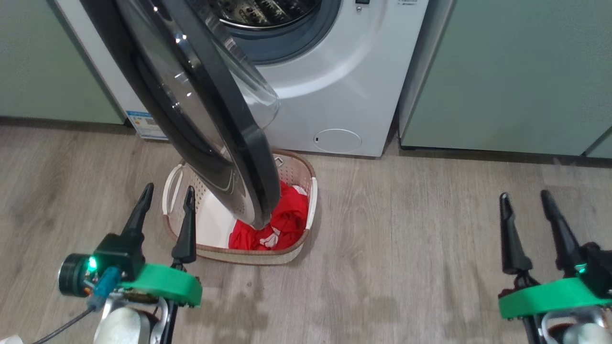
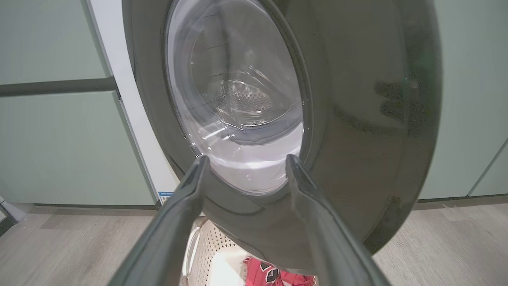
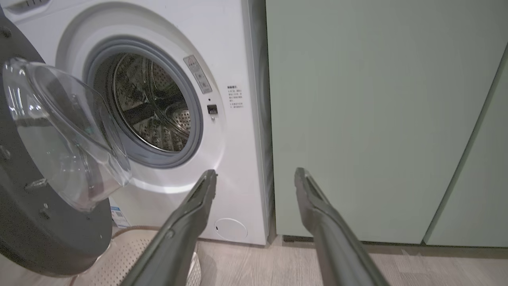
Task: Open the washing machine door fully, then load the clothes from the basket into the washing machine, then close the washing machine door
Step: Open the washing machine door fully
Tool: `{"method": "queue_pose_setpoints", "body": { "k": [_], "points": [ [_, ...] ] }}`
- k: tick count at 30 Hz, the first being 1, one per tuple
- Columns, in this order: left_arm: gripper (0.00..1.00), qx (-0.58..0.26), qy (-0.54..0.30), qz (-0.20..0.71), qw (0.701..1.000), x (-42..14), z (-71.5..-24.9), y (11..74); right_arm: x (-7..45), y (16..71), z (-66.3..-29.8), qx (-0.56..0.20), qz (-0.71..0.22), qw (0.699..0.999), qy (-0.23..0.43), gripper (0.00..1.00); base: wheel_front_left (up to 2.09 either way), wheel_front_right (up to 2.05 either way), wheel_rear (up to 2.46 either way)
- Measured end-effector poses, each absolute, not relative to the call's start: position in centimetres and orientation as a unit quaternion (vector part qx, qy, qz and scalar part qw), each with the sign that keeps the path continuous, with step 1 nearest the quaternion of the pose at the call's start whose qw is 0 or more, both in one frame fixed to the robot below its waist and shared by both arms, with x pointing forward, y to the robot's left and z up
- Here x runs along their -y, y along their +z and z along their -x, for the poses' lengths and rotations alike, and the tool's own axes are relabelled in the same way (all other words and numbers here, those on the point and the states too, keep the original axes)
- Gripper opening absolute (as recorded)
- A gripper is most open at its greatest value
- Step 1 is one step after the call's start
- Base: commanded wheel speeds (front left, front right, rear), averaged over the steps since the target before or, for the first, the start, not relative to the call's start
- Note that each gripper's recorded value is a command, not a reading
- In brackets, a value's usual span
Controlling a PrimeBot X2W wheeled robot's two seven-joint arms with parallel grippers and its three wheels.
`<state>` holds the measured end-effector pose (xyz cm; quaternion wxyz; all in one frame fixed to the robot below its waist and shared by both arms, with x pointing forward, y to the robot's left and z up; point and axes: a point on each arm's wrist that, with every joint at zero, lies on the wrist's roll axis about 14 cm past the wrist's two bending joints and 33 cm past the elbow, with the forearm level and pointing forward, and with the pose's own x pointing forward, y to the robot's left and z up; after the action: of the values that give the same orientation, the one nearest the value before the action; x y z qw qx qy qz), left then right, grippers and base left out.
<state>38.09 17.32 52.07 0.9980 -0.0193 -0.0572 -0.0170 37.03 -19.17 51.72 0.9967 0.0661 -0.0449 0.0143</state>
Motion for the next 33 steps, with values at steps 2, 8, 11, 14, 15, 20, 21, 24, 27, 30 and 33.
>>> {"method": "queue_pose_setpoints", "body": {
  "k": [2, 8, 11, 14, 15, 20, 21, 24, 27, 30, 33],
  "points": [
    [1.00, 0.057, -0.022, 0.019, 0.998, -17.1, -38.0, 52.1, 19.1, 51.1, -36.8, 0.035, -0.063, 0.997, 0.015, 1.00, 0.00, 0.00, 0.00],
    [1.00, 0.047, -0.032, 0.017, 0.998, -16.6, -37.6, 51.6, 19.2, 50.2, -36.3, 0.021, -0.058, 0.998, 0.012, 1.00, 0.00, 0.00, 0.00],
    [1.00, 0.044, -0.037, 0.020, 0.998, -16.4, -37.6, 51.5, 19.3, 50.0, -36.0, 0.017, -0.055, 0.998, 0.010, 1.00, 0.00, 0.00, 0.00],
    [1.00, 0.043, -0.040, 0.019, 0.998, -16.2, -37.6, 51.6, 19.4, 49.8, -35.8, 0.014, -0.056, 0.998, 0.008, 1.00, 0.00, 0.00, 0.00],
    [1.00, 0.041, -0.041, 0.019, 0.998, -16.2, -37.6, 51.6, 19.4, 49.8, -35.7, 0.014, -0.056, 0.998, 0.008, 1.00, 0.00, 0.00, 0.00],
    [1.00, 0.039, -0.045, 0.019, 0.998, -16.0, -37.5, 51.5, 19.4, 49.6, -35.6, 0.011, -0.057, 0.998, 0.007, 1.00, 0.00, 0.00, 0.00],
    [1.00, 0.037, -0.046, 0.019, 0.998, -15.9, -37.6, 51.4, 19.4, 49.6, -35.6, 0.011, -0.057, 0.998, 0.007, 1.00, 0.00, 0.00, 0.00],
    [1.00, 0.035, -0.048, 0.019, 0.998, -15.8, -37.6, 51.3, 19.4, 49.4, -35.6, 0.008, -0.057, 0.998, 0.007, 1.00, 0.00, 0.00, 0.00],
    [1.00, 0.034, -0.050, 0.018, 0.998, -15.7, -37.5, 51.3, 19.4, 49.4, -35.6, 0.008, -0.057, 0.998, 0.008, 1.00, 0.00, 0.00, 0.00],
    [1.00, 0.032, -0.050, 0.022, 0.998, -15.7, -37.5, 51.2, 19.3, 49.4, -35.6, 0.008, -0.057, 0.998, 0.008, 1.00, 0.00, 0.00, 0.00],
    [1.00, 0.032, -0.052, 0.021, 0.998, -15.6, -37.5, 51.2, 19.2, 49.3, -35.6, 0.006, -0.058, 0.998, 0.009, 1.00, 0.00, 0.00, 0.00]
  ]
}}
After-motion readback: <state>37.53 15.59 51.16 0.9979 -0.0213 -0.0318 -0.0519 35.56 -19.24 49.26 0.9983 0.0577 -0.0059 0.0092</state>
